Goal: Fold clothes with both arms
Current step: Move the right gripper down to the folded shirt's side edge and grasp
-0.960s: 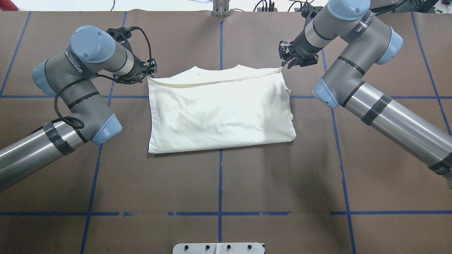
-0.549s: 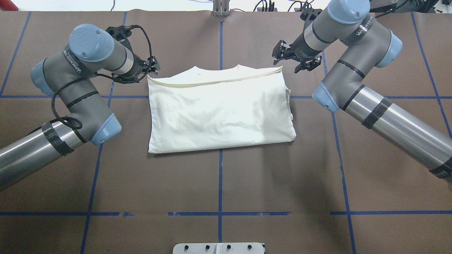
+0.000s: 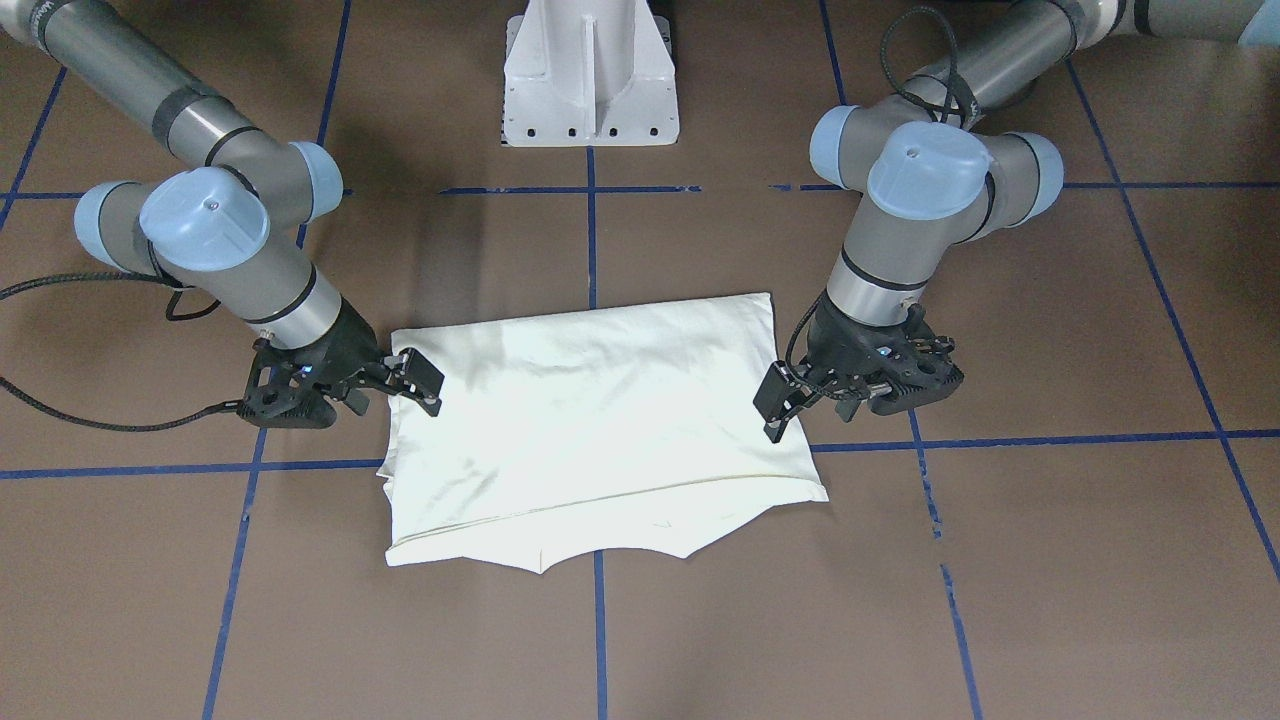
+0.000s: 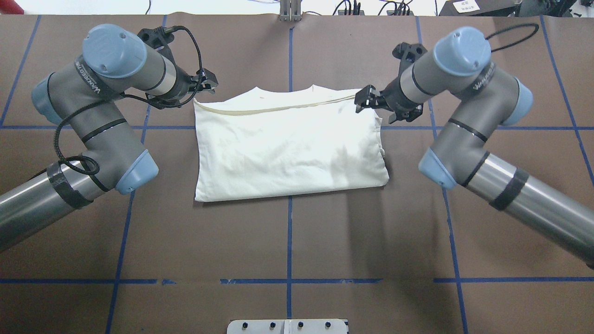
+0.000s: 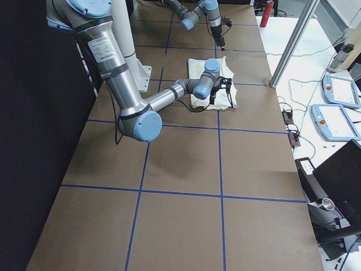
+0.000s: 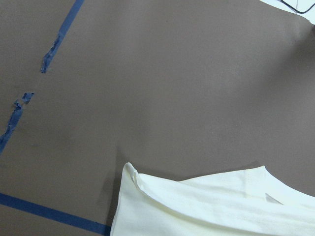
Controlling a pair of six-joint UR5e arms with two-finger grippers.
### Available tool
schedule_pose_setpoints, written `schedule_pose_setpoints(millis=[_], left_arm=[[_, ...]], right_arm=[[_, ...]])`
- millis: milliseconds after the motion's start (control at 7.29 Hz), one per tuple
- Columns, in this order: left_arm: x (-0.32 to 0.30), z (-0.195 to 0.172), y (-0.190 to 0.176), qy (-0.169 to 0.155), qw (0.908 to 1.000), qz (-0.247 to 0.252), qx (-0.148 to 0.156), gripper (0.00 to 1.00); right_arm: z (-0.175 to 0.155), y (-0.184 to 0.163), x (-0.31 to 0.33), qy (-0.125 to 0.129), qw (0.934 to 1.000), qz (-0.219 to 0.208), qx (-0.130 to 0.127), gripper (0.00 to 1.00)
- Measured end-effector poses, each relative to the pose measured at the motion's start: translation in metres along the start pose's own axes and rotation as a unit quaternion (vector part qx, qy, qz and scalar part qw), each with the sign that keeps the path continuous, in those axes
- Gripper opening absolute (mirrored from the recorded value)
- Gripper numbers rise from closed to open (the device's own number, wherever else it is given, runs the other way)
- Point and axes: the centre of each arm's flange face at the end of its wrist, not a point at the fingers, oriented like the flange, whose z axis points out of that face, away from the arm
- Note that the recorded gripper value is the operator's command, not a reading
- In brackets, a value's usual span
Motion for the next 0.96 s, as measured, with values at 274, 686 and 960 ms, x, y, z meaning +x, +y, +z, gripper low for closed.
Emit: schedule_pose_setpoints(millis=[274, 686, 960], left_arm=[[0.002, -0.002, 0.005, 0.000, 1.0000, 0.001, -0.003, 0.98], [0.003, -0.002, 0.008, 0.001, 1.0000, 0.002, -0.005, 0.97], [0.004, -0.002, 0.009, 0.001, 1.0000, 0.003, -0.006, 0.96]], right_arm=[[0.013, 0.031, 0.013, 0.012, 0.9998, -0.009, -0.014, 0.90], [0.018, 0.044, 0.016, 0.013, 0.9994, -0.013, -0.029, 0.00], [0.011, 0.047, 0.015, 0.003, 0.9987, -0.014, -0.049, 0.00]])
